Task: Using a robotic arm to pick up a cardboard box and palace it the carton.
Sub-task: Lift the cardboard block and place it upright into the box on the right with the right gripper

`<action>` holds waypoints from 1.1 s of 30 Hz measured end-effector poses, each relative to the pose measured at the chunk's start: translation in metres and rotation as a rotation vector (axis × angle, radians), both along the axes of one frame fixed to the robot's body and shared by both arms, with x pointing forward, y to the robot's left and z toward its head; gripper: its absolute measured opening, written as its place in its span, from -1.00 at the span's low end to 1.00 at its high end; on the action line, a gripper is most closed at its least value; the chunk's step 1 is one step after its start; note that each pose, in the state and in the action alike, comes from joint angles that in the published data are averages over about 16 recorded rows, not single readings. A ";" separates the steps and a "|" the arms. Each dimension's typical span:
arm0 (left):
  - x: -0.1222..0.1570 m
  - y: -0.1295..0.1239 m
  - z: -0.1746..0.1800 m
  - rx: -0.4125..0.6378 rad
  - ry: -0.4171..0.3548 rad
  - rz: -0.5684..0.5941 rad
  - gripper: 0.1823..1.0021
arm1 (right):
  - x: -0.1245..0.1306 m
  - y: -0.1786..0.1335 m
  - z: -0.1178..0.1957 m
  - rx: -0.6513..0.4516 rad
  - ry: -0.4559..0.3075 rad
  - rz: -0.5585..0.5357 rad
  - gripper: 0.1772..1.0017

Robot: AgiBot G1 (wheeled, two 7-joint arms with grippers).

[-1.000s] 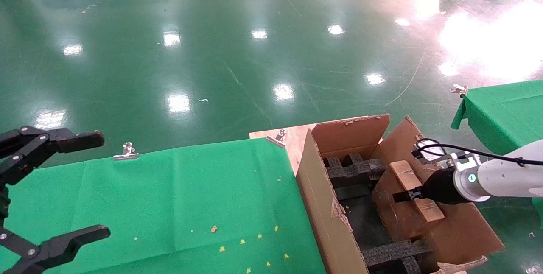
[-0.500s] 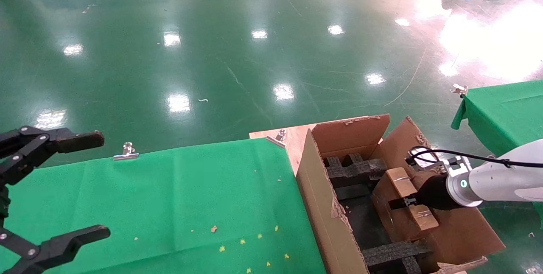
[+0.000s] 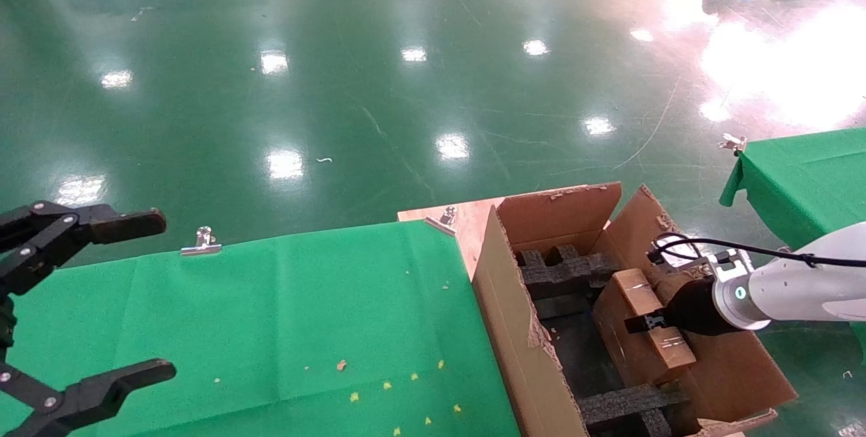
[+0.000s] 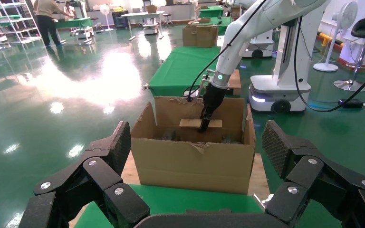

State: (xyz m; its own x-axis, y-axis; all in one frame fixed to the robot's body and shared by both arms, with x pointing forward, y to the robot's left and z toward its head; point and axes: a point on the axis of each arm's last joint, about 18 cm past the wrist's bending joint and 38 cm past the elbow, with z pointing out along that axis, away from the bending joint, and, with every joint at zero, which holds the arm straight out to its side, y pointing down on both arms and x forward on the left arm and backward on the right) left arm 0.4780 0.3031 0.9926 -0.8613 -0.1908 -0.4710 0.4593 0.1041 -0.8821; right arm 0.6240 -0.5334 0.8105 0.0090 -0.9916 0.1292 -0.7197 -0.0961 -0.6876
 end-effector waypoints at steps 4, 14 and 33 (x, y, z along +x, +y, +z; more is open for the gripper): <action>0.000 0.000 0.000 0.000 0.000 0.000 1.00 | 0.000 0.000 0.001 -0.001 -0.002 0.000 -0.49; 0.000 0.000 0.000 0.000 0.000 0.000 1.00 | -0.001 -0.001 0.006 0.000 -0.016 0.004 -0.03; 0.000 0.000 0.000 0.000 0.000 0.000 1.00 | -0.007 0.031 0.115 0.038 -0.292 0.166 0.83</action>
State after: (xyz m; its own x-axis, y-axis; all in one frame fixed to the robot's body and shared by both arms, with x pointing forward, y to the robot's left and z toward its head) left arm 0.4781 0.3031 0.9926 -0.8613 -0.1908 -0.4709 0.4593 0.1041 -0.8822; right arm 0.6169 -0.5026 0.9253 0.1386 -0.9839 0.1128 -0.4689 -0.1656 -0.8676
